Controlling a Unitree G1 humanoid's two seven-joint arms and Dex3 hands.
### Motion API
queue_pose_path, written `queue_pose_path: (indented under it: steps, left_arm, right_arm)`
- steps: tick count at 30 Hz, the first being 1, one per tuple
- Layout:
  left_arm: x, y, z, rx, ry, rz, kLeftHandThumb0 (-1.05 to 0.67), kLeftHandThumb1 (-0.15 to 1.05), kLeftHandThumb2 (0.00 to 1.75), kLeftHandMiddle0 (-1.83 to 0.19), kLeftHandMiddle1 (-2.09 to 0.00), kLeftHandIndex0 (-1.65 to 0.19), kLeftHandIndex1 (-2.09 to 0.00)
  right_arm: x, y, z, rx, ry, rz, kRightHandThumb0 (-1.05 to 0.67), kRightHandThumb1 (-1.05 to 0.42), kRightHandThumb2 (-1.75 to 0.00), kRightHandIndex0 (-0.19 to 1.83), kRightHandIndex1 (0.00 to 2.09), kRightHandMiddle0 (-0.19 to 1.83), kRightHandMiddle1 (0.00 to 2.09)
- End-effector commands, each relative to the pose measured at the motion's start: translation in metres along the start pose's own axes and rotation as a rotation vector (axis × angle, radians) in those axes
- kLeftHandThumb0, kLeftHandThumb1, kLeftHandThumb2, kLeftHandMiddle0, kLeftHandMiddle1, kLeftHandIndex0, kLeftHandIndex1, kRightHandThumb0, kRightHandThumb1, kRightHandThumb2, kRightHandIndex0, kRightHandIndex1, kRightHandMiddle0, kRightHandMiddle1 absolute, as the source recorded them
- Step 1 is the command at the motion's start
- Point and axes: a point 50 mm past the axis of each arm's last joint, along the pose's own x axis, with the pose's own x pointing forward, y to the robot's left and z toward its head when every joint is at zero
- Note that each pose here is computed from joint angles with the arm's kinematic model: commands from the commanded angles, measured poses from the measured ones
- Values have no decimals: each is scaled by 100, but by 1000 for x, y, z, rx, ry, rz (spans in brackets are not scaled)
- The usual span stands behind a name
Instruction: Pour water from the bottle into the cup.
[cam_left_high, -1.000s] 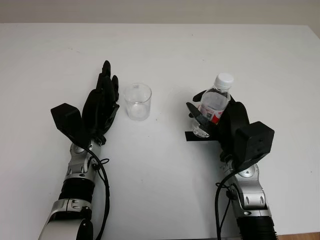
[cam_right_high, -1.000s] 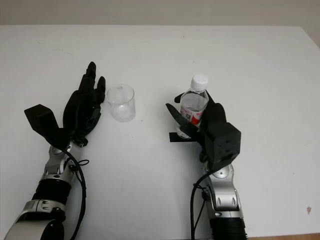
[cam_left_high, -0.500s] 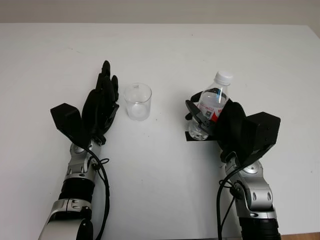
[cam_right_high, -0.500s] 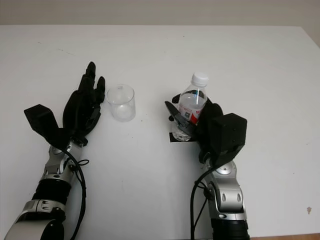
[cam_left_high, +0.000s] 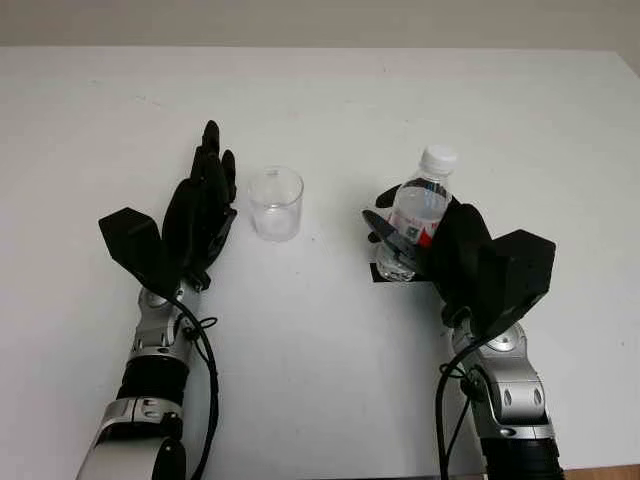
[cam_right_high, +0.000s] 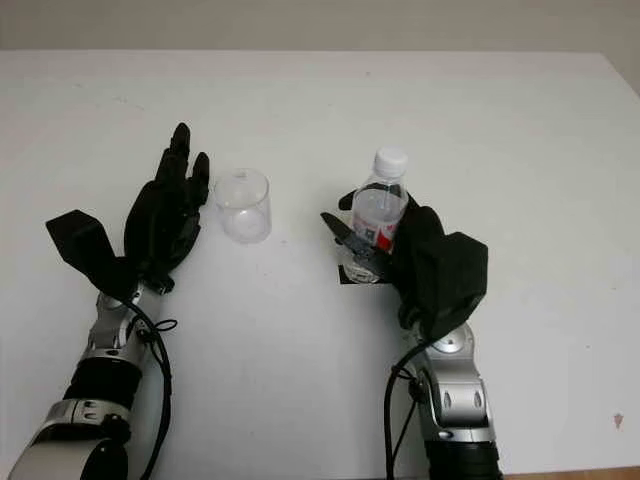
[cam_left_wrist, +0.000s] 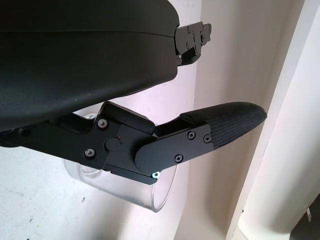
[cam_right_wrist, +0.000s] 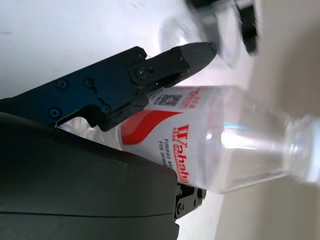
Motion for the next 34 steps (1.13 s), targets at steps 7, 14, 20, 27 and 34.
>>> queue_pose_path:
  steps: [7,14,20,27,34]
  left_arm:
    - [-4,5,-6,1,20,5,-82,105,74,19,0,19,0]
    - [-2,5,-5,-1,21,4,-82,105,74,19,0,19,0]
    - [-1,6,-4,-5,13,-7,-82,105,73,19,0,19,0]
    - [1,6,-4,-7,15,-2,-81,105,74,19,0,19,0]
    - [1,5,-3,-9,16,-10,-82,105,73,19,0,19,0]
  right_arm:
    - [-13,-4,-9,-18,2,53,-96,-89,-5,-19,0,-19,0]
    - [-21,-4,-18,0,18,12,-97,-90,-6,-19,0,-19,0]
    - [-26,-6,-24,7,8,-40,-97,-92,-6,-19,0,-19,0]
    - [-27,-18,-30,-73,-19,-192,-102,-94,-6,-19,0,-19,0]
    - [-22,-27,-43,-55,-35,-275,-95,-93,-5,-19,0,-19,0]
